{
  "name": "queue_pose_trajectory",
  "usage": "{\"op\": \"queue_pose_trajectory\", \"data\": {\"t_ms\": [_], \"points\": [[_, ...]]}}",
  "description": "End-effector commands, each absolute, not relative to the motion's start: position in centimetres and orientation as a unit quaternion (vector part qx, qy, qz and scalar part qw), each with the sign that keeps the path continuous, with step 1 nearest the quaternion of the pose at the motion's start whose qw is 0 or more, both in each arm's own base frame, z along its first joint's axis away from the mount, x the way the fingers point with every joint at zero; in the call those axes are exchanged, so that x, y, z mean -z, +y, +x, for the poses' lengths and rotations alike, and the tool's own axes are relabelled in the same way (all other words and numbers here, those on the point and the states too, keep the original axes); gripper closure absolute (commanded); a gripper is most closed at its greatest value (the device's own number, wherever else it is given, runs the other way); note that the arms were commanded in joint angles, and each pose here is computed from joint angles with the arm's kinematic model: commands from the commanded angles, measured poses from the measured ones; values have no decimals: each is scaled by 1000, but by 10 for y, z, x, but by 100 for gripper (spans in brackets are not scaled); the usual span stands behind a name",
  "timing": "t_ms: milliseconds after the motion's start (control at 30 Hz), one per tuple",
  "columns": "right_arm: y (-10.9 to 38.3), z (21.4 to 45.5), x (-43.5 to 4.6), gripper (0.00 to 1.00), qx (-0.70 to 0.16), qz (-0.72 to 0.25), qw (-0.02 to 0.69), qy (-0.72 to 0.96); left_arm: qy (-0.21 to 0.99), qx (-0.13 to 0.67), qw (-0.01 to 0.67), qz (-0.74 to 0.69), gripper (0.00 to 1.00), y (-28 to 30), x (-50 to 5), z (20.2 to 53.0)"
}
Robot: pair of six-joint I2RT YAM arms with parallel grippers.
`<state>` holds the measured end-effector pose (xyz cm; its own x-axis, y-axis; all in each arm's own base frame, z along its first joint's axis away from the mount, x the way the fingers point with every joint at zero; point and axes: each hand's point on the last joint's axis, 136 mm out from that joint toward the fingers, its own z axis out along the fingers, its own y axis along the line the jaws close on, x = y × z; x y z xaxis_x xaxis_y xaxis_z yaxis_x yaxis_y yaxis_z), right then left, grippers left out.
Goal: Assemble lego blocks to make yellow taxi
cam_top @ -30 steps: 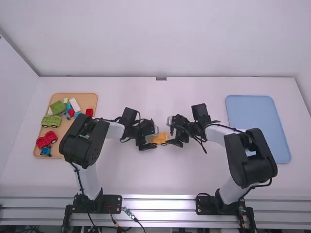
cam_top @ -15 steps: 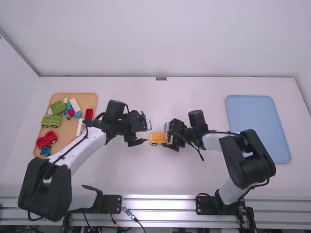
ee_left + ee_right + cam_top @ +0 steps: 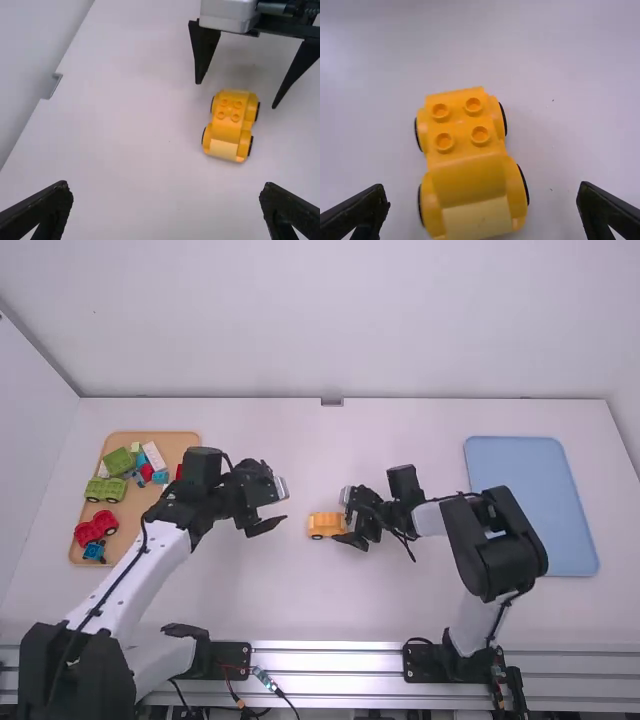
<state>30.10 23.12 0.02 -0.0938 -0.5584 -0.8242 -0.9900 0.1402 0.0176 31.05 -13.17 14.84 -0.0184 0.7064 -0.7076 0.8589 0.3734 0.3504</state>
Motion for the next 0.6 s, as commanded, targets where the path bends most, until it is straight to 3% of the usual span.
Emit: {"op": "queue_pose_trajectory", "data": {"t_ms": [0,233,567], "points": [[241,303,-2,1,-339,-597,342,641,741,89,412,523,1,-129,-133,305],[246,292,-4,1,-349,-636,357,588,736,107,422,518,1,-128,-128,298],[258,297,26,1,-318,-598,375,633,739,111,429,507,1,-128,-131,300]]}}
